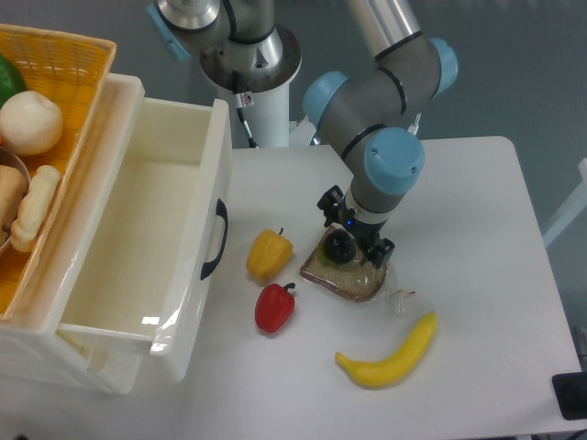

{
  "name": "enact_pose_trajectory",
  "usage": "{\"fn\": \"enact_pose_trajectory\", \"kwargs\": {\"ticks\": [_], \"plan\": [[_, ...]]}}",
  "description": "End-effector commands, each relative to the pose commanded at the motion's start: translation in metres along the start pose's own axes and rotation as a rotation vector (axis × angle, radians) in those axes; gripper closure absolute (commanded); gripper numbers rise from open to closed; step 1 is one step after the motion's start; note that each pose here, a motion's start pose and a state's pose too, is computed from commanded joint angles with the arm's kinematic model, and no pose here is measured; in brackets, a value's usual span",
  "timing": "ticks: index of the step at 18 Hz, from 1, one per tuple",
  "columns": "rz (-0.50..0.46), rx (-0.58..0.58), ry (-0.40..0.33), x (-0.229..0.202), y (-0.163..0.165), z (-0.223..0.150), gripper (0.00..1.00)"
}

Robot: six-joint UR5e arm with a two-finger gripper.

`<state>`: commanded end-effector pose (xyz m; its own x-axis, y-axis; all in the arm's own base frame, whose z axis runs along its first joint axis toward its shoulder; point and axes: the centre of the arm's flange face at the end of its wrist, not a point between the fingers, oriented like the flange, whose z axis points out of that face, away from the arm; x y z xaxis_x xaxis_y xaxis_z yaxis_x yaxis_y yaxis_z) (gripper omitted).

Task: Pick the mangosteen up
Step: 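Lower the open gripper over the mangosteen and close on it, then lift the held mangosteen up off the bread slice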

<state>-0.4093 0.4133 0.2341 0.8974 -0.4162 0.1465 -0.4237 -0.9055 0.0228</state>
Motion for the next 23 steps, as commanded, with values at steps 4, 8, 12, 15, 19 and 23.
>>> {"fn": "enact_pose_trajectory", "kwargs": {"ticks": [4, 8, 12, 15, 19, 23], "plan": [[0.002, -0.009, 0.008, -0.002, -0.001, 0.006, 0.02], [0.0, -0.013, 0.009, -0.004, -0.001, 0.008, 0.26], [0.0, -0.014, 0.009, -0.008, -0.002, 0.009, 0.4], [-0.003, -0.015, 0.01, -0.008, -0.002, 0.01, 0.56], [-0.003, -0.014, 0.006, -0.008, -0.003, 0.008, 0.78], [-0.005, -0.009, -0.004, -0.012, -0.001, 0.002, 0.81]]}}
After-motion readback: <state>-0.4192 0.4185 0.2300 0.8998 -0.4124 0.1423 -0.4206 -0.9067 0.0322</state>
